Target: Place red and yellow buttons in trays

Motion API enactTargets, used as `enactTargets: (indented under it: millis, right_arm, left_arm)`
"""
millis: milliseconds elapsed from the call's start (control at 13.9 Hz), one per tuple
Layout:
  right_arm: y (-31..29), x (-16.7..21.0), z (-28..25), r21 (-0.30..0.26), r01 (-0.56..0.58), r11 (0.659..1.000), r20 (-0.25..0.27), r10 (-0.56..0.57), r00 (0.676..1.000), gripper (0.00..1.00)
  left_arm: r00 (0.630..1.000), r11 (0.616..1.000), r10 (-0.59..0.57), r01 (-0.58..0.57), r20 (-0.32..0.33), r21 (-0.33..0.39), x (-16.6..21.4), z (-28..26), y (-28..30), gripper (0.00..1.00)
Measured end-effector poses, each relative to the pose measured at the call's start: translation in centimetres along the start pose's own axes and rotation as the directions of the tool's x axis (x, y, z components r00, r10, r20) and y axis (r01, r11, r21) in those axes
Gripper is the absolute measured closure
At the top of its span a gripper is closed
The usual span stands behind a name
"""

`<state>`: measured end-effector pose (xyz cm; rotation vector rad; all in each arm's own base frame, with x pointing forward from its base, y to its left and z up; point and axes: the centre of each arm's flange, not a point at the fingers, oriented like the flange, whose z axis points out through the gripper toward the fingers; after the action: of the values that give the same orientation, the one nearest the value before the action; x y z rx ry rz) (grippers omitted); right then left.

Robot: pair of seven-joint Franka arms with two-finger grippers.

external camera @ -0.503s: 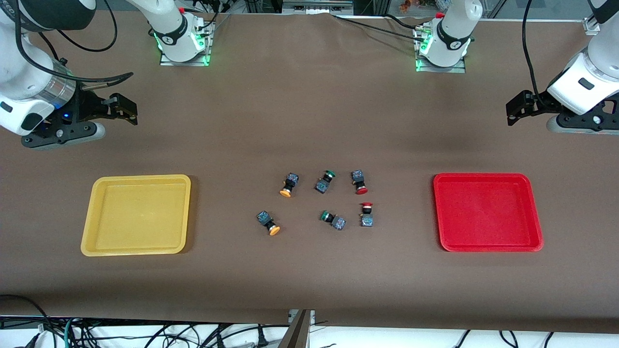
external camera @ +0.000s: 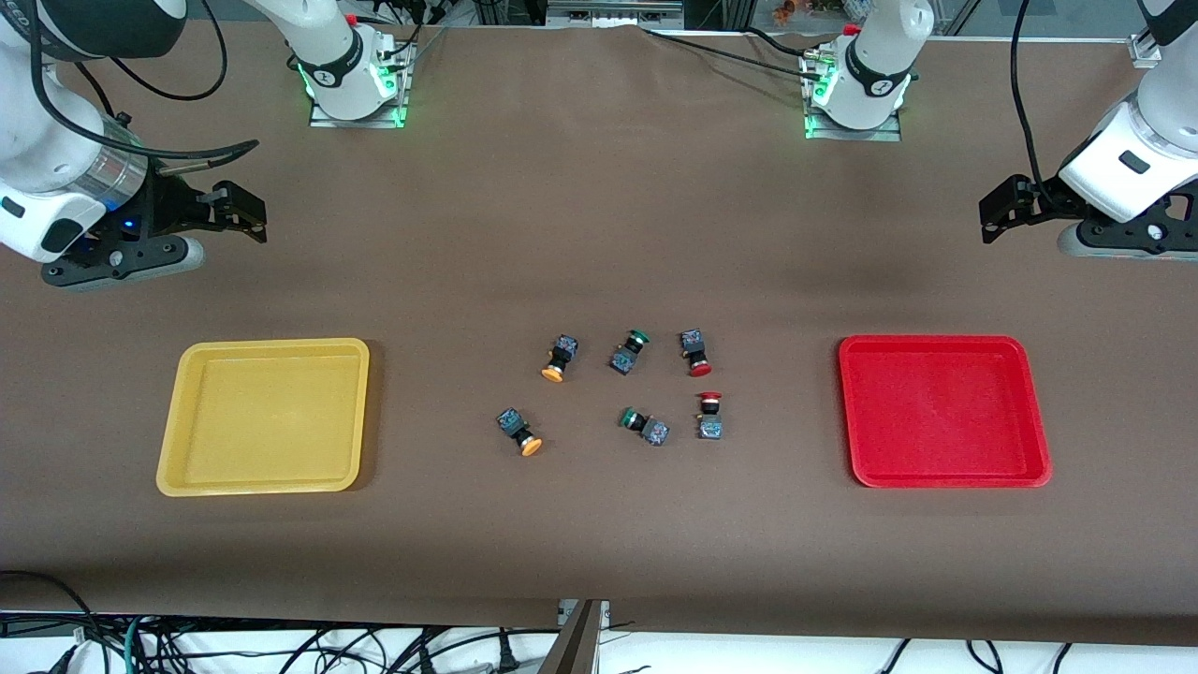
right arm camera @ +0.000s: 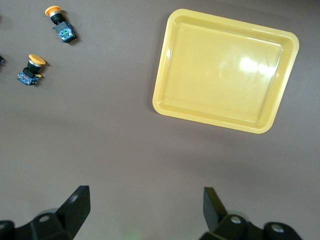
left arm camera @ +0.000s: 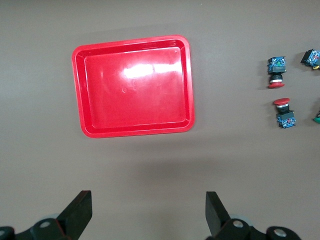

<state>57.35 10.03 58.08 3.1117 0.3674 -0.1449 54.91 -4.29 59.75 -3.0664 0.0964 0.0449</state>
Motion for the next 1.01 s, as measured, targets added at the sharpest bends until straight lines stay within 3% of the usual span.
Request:
enactTargets:
  millis: [503,862,1005]
  right_arm:
    - [-0.4,0.1,0.0,0.005,0.006,1.000,-0.003,-0.006,1.000,0.00]
    - [-0.8,0.5,-0.1,0.019,0.011,1.000,-0.027,-0.010,1.000,0.00]
    - [-1.6,0.8,0.3,0.024,0.022,0.999,-0.026,-0.022,0.999,0.00]
  left_arm:
    - [1.000,1.000,0.009,-0.009,0.017,0.001,-0.1,0.2,0.5,0.00]
    - [0.985,1.000,0.026,-0.027,0.172,0.002,-0.6,3.1,1.2,0.00]
    - [0.980,0.999,0.041,-0.041,0.195,-0.003,0.9,5.8,1.9,0.00]
